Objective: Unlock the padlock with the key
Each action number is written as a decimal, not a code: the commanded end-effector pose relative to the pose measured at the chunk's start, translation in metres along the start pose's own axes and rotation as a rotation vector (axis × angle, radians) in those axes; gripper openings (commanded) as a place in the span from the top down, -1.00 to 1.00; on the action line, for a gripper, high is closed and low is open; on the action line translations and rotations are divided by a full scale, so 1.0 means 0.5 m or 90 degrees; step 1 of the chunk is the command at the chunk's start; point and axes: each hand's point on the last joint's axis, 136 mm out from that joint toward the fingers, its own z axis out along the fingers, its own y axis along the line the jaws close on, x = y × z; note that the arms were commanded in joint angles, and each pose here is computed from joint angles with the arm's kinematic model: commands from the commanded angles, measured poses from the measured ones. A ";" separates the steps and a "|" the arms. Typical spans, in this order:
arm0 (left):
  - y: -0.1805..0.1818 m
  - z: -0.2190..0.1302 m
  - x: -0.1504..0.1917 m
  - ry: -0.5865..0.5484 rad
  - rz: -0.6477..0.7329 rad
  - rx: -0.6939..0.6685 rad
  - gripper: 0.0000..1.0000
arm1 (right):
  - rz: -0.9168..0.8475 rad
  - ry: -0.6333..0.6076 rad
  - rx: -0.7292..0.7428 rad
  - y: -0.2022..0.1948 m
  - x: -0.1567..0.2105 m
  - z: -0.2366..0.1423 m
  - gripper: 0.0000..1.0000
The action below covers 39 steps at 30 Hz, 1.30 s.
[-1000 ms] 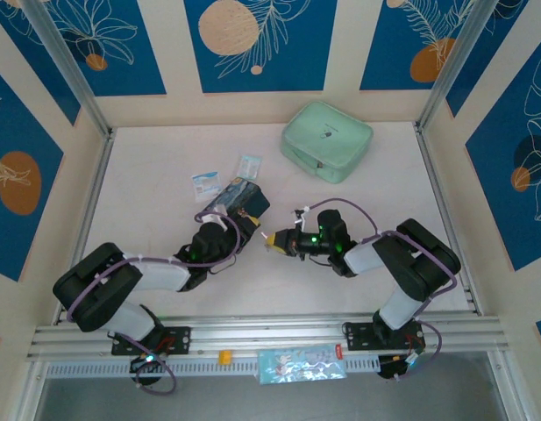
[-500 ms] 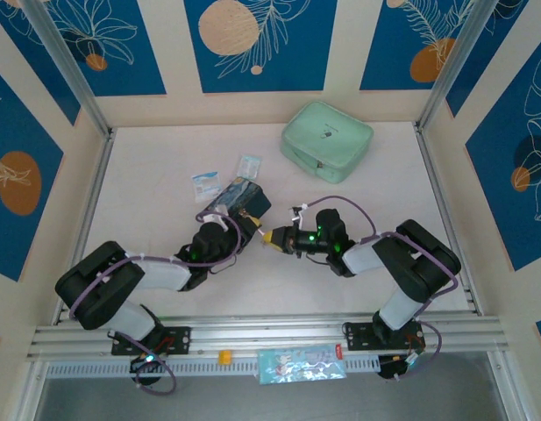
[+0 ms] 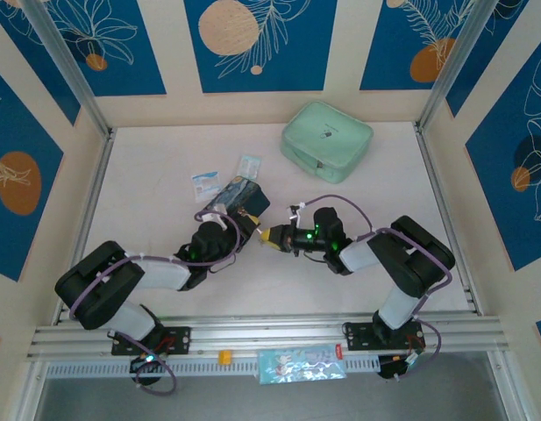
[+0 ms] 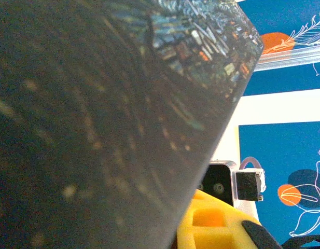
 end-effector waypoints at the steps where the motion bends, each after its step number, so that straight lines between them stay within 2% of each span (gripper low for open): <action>1: -0.047 0.004 0.001 0.007 0.007 0.054 1.00 | -0.025 0.000 -0.033 0.037 -0.006 0.012 1.00; 17: -0.060 -0.002 0.039 0.066 0.061 0.060 1.00 | 0.009 -0.015 -0.004 0.045 -0.063 0.003 1.00; 28: -0.073 0.003 0.056 0.080 0.069 0.072 1.00 | 0.058 -0.066 0.002 0.048 -0.089 0.005 1.00; 32: -0.082 0.006 0.064 0.087 0.062 0.088 1.00 | 0.044 -0.077 -0.001 0.055 -0.097 0.008 1.00; 39: -0.064 0.001 0.086 0.111 0.086 0.062 1.00 | 0.058 -0.077 -0.002 0.061 -0.117 0.008 1.00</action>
